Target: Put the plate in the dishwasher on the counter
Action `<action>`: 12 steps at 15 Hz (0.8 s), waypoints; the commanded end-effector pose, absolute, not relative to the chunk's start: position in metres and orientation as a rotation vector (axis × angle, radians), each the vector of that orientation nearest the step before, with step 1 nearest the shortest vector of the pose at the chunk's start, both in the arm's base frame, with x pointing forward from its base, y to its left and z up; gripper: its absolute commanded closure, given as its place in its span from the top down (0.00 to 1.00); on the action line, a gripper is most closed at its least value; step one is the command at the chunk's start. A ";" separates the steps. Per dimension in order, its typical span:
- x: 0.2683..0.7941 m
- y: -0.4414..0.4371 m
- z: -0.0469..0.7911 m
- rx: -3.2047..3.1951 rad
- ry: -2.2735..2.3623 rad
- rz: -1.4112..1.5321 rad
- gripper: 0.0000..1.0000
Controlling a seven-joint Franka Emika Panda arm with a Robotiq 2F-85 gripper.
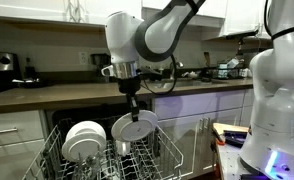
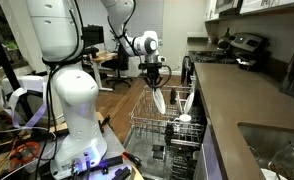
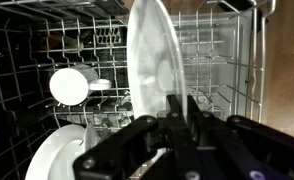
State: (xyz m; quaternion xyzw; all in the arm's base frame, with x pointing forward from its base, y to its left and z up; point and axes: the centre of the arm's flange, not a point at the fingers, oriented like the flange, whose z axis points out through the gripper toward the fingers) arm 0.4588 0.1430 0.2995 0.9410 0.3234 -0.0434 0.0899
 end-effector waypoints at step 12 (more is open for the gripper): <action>0.469 0.180 0.349 2.525 0.855 -0.086 0.07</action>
